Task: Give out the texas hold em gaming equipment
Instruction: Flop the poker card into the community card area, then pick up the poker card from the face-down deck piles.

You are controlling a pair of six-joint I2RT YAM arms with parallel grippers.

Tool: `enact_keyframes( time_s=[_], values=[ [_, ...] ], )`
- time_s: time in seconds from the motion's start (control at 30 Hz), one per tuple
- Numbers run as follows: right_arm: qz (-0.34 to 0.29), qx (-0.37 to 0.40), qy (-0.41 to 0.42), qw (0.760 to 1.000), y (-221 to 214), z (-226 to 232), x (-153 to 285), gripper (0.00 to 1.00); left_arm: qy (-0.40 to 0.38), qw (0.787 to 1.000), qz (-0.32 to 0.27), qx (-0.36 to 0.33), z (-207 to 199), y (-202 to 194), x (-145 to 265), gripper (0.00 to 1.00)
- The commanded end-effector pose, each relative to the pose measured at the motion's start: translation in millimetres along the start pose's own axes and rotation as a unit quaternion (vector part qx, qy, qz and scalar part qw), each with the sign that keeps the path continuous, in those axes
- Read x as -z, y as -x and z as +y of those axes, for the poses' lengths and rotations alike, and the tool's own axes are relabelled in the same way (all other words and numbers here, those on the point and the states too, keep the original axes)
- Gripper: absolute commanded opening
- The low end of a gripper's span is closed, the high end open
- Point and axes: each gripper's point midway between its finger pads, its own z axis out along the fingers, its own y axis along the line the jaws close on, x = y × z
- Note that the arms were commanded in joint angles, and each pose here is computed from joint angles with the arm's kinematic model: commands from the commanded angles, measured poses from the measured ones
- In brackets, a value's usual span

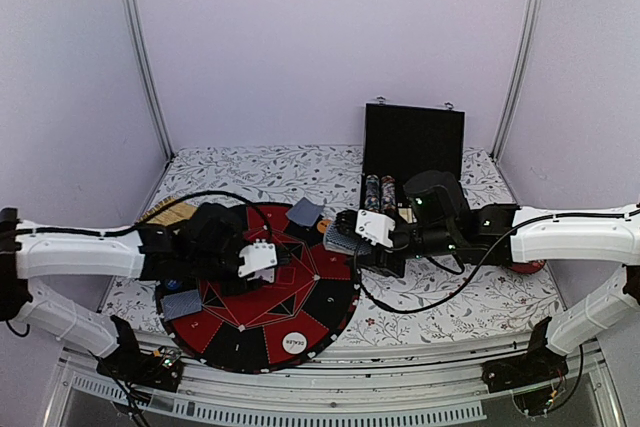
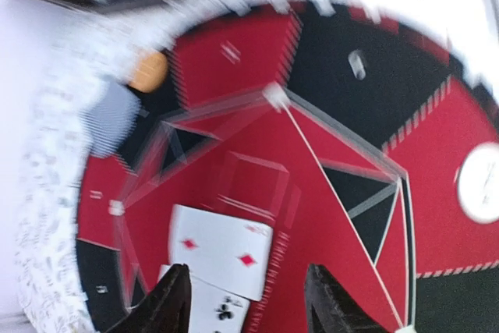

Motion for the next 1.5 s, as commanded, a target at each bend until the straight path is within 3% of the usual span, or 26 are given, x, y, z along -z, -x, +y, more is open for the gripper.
enact_keyframes(
  time_s=[0.0,0.13,0.2,0.3,0.4,0.5,0.6,0.83,1.37,1.47],
  values=[
    [-0.011,0.004,-0.016,1.000,7,-6,9,0.50,0.083,0.981,-0.147,0.099,46,61,69,0.56],
    [-0.008,0.005,-0.021,1.000,7,-9,9,0.50,0.177,0.903,-0.291,0.263,101,90,157,0.75],
    [-0.002,0.005,-0.027,1.000,6,-11,8,0.50,0.161,0.862,-0.350,0.330,109,100,189,0.79],
    [0.009,0.004,-0.031,0.999,5,-15,4,0.50,0.077,0.839,-0.362,0.398,99,117,197,0.79],
    [0.007,0.001,-0.031,0.999,9,-16,1,0.50,-0.007,0.847,-0.300,0.438,80,128,169,0.79],
    [-0.006,0.000,-0.030,1.000,15,-15,1,0.50,-0.076,0.862,-0.239,0.441,55,138,131,0.91],
    [-0.009,0.000,-0.023,1.000,19,-11,-2,0.50,-0.130,0.866,-0.242,0.418,37,157,117,0.97],
    [-0.026,-0.002,-0.005,1.000,28,-3,-5,0.50,-0.146,0.868,-0.275,0.386,36,183,105,0.96],
    [-0.039,0.001,0.010,0.999,41,7,-16,0.50,-0.080,0.881,-0.258,0.390,57,189,79,0.65],
    [-0.041,0.002,0.008,0.999,41,7,-14,0.50,-0.067,0.888,-0.235,0.390,57,180,76,0.45]
  ],
)
